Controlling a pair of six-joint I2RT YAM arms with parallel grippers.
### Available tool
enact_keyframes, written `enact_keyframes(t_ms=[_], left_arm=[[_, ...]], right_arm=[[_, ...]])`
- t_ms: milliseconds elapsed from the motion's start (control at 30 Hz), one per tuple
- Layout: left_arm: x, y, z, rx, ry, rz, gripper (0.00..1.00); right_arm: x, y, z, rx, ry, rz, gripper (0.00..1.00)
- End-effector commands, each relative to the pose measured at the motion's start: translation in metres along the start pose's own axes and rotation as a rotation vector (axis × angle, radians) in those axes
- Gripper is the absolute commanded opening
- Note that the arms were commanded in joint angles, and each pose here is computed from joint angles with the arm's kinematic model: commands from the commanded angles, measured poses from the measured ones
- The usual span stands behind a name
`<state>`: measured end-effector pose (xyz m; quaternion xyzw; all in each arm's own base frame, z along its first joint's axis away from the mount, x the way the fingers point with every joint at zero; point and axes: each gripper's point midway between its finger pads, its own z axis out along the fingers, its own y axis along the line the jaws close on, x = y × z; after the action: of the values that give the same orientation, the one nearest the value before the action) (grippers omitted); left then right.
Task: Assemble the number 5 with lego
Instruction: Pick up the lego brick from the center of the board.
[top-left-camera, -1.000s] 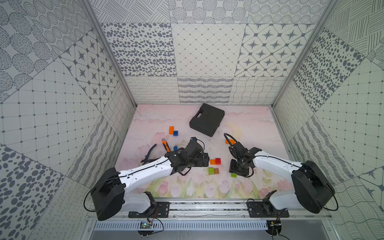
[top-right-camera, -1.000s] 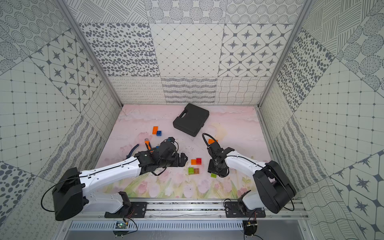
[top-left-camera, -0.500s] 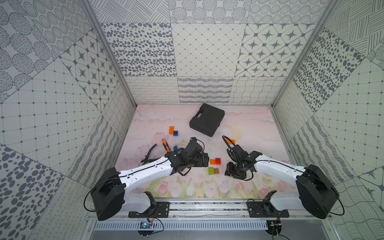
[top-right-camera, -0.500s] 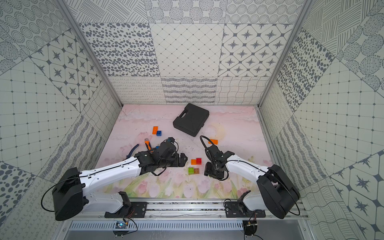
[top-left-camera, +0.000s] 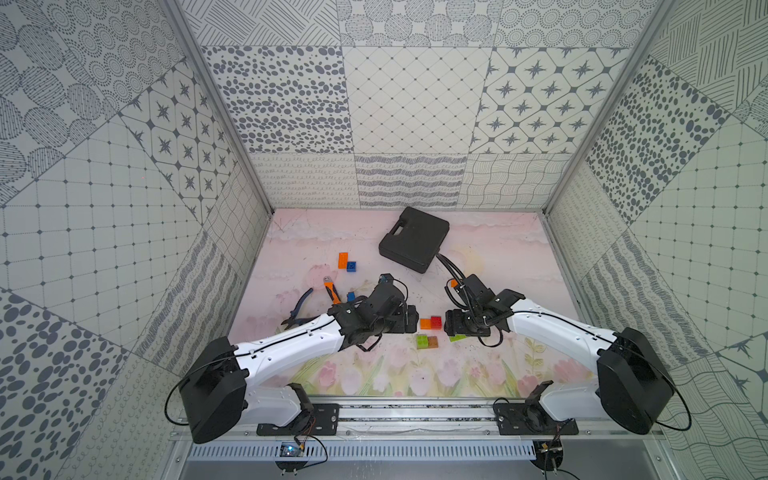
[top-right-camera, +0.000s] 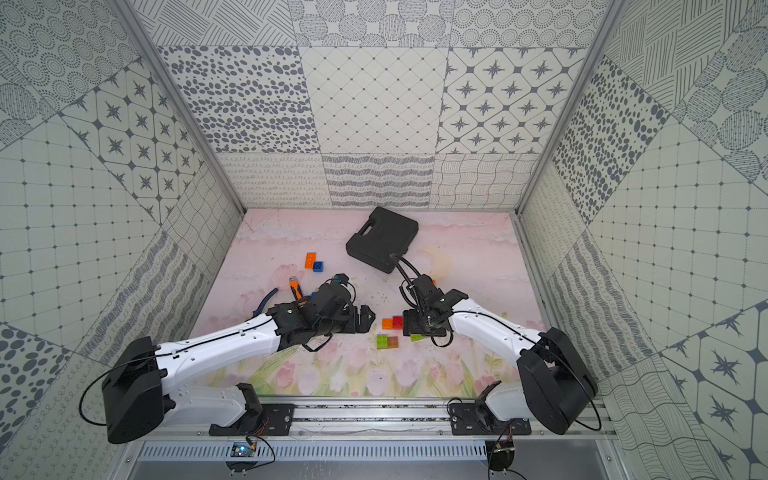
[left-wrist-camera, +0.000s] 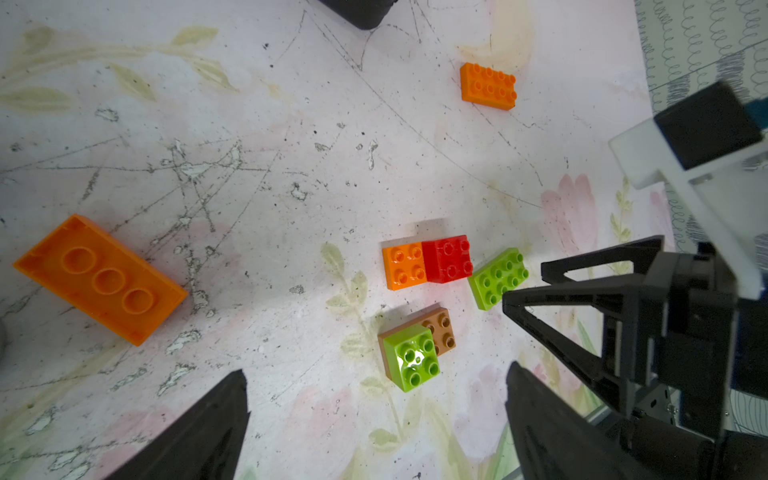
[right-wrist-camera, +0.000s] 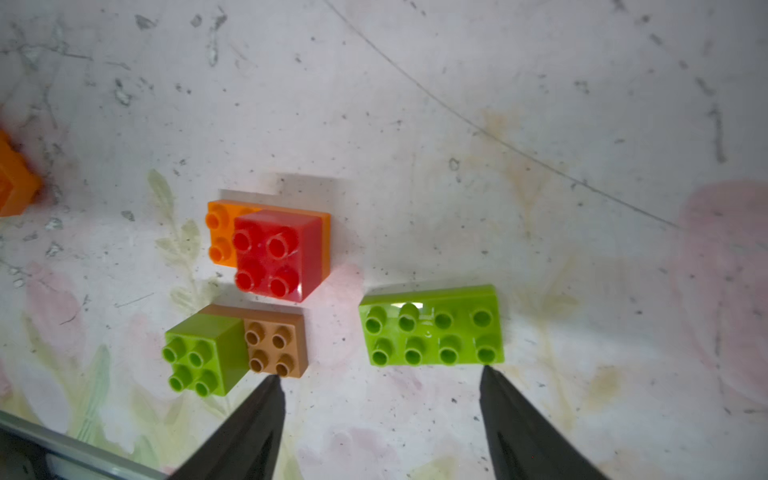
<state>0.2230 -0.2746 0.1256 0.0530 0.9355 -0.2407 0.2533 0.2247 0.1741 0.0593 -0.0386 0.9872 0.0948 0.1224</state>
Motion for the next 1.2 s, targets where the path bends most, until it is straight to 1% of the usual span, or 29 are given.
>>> enact_keyframes(t_ms=[0, 100, 167, 333, 467, 533, 600, 800, 867, 933, 1067, 1100, 1133, 1167], left_arm=[[-0.008, -0.007, -0.004, 0.027, -0.034, 0.005, 1.00], [-0.009, -0.008, -0.004, 0.028, -0.037, 0.000, 1.00], [-0.008, -0.008, -0.004, 0.028, -0.038, -0.004, 1.00], [-0.008, -0.009, -0.003, 0.025, -0.033, -0.009, 1.00], [-0.008, -0.008, -0.003, 0.019, -0.036, -0.007, 1.00], [-0.008, -0.008, -0.002, 0.021, -0.036, -0.008, 1.00], [-0.008, -0.009, -0.002, 0.021, -0.035, -0.008, 1.00], [-0.008, -0.008, -0.002, 0.018, -0.035, -0.005, 1.00], [-0.007, -0.007, -0.002, 0.016, -0.035, -0.007, 1.00], [-0.008, -0.007, -0.002, 0.014, -0.037, -0.005, 1.00], [-0.008, -0.007, -0.002, 0.014, -0.039, -0.007, 1.00], [-0.008, -0.006, -0.002, 0.012, -0.038, -0.009, 1.00], [-0.008, -0.006, -0.002, 0.014, -0.038, -0.010, 1.00], [-0.008, -0.006, -0.001, 0.011, -0.038, -0.008, 1.00]], right_arm=[[-0.005, -0.019, 0.001, 0.121, 0.005, -0.116, 0.95], [-0.003, -0.017, 0.011, 0.129, 0.058, -0.157, 0.97], [-0.001, -0.012, 0.019, 0.104, 0.080, -0.180, 0.96], [-0.003, -0.002, 0.030, 0.066, 0.102, -0.190, 0.93], [-0.004, -0.009, 0.037, 0.121, 0.124, -0.186, 0.90], [-0.004, -0.012, 0.040, 0.136, 0.128, -0.181, 0.86], [-0.001, -0.012, 0.044, 0.133, 0.142, -0.183, 0.79], [0.013, -0.017, 0.062, 0.137, 0.187, -0.140, 0.76], [0.018, -0.016, 0.066, 0.120, 0.200, -0.131, 0.73], [0.021, -0.015, 0.064, 0.114, 0.212, -0.105, 0.67], [0.023, -0.017, 0.056, 0.119, 0.195, -0.055, 0.62], [0.023, -0.015, 0.052, 0.109, 0.193, -0.041, 0.58], [0.022, -0.012, 0.048, 0.097, 0.188, -0.031, 0.57], [0.022, -0.010, 0.043, 0.088, 0.182, -0.020, 0.58]])
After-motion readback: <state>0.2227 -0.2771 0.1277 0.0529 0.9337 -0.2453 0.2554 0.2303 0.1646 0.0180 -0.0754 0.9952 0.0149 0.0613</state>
